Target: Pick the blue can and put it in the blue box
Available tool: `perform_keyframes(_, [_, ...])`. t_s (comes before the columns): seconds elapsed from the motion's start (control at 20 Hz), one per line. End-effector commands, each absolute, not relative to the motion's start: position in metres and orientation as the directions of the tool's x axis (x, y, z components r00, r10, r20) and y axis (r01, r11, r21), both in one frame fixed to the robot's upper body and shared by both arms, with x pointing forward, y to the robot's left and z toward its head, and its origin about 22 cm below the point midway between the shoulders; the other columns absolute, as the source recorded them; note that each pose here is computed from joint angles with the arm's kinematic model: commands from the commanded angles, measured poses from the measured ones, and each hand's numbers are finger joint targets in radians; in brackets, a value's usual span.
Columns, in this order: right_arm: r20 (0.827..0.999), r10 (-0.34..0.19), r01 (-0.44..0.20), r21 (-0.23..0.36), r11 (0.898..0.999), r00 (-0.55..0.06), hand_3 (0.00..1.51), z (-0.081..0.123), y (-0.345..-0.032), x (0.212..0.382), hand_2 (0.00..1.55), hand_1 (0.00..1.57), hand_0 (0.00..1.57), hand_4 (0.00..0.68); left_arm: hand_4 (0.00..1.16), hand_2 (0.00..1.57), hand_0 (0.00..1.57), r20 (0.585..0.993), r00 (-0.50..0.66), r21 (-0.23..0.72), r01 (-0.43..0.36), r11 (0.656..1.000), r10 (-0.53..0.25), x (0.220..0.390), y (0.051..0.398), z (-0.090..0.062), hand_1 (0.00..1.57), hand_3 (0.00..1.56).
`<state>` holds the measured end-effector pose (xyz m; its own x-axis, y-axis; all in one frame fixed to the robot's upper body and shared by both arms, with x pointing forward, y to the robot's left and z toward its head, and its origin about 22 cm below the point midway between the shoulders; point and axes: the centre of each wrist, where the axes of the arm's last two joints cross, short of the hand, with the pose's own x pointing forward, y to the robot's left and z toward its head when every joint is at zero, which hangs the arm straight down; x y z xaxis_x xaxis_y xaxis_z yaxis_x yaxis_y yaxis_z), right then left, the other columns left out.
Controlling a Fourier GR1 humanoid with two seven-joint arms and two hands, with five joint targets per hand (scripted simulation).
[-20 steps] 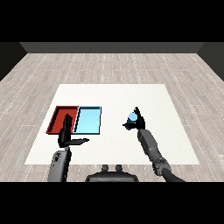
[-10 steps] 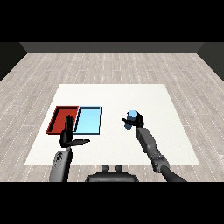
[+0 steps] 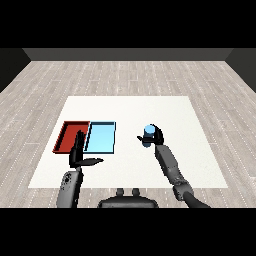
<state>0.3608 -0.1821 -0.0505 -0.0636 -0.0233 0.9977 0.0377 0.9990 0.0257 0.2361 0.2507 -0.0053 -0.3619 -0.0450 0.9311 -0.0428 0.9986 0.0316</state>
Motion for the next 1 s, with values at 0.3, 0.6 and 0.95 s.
perform_keyframes(0.3, [0.979, -0.009, -0.016, 0.006, 1.0, -0.201, 1.38, -0.021, -0.16, 0.372, 1.48, 1.46, 1.46, 0.514, 0.0, 0.0, 0.0, 0.933, -0.358, 0.061, 0.023, 0.998, -0.049, 0.222, 0.218, -0.023, 0.0, 0.0])
perform_keyframes(0.6, [0.964, -0.027, -0.066, 0.01, 0.998, -0.266, 1.35, 0.005, -0.136, 0.356, 1.47, 1.45, 1.45, 0.539, 0.0, 0.0, 0.0, 0.94, -0.34, 0.013, 0.072, 0.997, 0.012, 0.242, 0.196, -0.011, 0.0, 0.0])
perform_keyframes(0.95, [0.966, -0.019, -0.062, 0.003, 0.998, -0.258, 1.34, 0.006, -0.168, 0.331, 1.47, 1.44, 1.44, 0.556, 0.0, 0.0, 0.0, 0.94, -0.337, -0.004, 0.111, 0.994, 0.042, 0.255, 0.187, 0.005, 0.0, 0.0])
